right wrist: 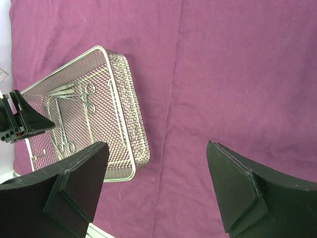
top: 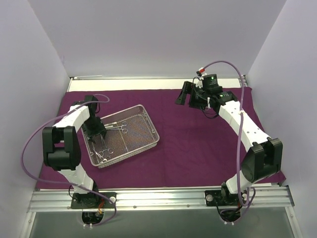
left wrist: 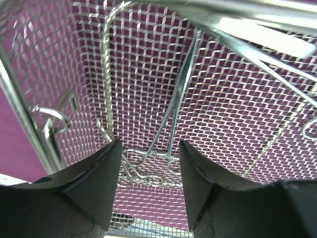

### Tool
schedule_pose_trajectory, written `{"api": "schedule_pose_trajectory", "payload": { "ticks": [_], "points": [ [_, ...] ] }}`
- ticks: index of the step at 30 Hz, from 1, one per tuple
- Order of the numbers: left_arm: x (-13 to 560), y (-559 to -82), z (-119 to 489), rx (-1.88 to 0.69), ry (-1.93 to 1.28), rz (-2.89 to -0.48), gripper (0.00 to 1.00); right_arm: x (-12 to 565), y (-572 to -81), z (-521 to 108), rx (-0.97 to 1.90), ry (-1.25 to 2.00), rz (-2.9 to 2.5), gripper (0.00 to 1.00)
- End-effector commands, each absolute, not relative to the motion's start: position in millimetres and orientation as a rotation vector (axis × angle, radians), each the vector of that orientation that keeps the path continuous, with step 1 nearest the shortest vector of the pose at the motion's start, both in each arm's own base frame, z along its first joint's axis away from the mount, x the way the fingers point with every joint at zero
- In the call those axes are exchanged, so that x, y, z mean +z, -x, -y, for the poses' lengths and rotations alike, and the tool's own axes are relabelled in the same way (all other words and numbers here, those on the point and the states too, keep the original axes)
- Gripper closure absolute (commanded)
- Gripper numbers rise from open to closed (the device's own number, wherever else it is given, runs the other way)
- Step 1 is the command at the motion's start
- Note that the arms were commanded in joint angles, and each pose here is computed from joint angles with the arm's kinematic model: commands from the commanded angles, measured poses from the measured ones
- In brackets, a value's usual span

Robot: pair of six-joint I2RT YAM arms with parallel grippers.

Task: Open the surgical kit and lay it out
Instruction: Pick up the medical item from the container.

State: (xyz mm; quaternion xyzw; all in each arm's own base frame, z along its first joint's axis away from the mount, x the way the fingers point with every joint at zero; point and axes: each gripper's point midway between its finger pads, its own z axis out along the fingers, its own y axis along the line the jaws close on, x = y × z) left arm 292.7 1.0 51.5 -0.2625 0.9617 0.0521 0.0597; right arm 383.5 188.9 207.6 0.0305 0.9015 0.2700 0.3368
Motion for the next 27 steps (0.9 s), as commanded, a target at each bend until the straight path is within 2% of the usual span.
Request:
{"api": "schedule_pose_trajectory", "payload": {
  "ticks": [1,4,7,16,27],
  "points": [
    [67,-287,-6,0.216,0.860,-2.880,0.41,230,-383,-189,0.740,-0.056,-2.275,0.18],
    [69,-264,-13,0.341,1.010,-2.853,0.45,229,-382,-190,0.749,-0.055,-2.273,0.18],
    [63,-254,-5,0.326,1.101,-2.862,0.48,225,-380,-192,0.765,-0.054,-2.279,0.18],
    [51,-221,15,0.254,1.207,-2.830,0.49,227,-368,-188,0.760,-0.040,-2.276,0.18],
    [13,-219,21,0.266,1.239,-2.878,0.41,232,-361,-187,0.775,-0.035,-2.263,0.18]
  ]
}}
